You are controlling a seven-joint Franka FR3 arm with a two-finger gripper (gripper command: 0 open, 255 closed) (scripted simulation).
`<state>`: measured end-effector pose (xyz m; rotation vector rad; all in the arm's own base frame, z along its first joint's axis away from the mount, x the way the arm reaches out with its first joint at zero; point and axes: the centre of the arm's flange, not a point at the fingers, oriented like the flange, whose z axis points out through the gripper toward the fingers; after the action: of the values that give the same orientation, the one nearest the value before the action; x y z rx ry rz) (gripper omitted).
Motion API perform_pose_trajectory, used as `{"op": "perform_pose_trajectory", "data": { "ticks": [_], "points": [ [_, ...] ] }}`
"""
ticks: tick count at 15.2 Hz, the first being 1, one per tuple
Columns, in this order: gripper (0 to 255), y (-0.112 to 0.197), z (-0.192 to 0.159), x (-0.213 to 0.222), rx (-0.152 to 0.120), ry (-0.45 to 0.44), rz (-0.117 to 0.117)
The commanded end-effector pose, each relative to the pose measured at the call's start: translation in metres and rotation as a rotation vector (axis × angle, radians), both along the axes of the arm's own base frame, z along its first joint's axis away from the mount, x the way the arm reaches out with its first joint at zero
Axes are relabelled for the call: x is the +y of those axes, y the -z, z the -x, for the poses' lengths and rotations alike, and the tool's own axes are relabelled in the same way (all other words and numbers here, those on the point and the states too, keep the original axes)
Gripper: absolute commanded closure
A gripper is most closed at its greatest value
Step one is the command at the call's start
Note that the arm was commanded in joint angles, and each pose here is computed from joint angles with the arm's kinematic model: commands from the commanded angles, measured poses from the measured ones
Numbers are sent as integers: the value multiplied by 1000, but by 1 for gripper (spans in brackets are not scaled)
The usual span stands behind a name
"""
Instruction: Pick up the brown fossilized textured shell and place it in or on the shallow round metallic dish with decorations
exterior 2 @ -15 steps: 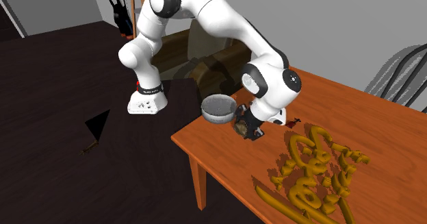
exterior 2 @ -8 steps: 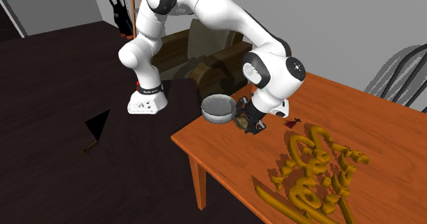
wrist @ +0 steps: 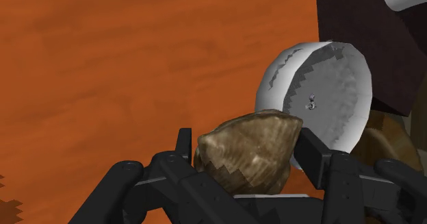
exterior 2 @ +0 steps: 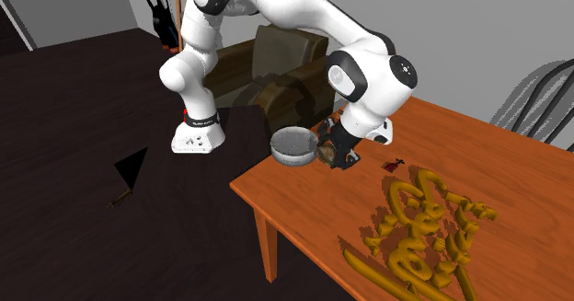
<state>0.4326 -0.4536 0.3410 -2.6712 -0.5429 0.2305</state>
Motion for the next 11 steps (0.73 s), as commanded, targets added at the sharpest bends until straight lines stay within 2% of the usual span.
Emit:
{"op": "perform_pose_trajectory", "data": {
  "ticks": [1, 3, 11],
  "points": [
    [255, -11, 0, 0, 0, 0, 0],
    [255, -19, 1, 0, 0, 0, 0],
    [255, -22, 36, 99, 0, 0, 0]
  ]
}}
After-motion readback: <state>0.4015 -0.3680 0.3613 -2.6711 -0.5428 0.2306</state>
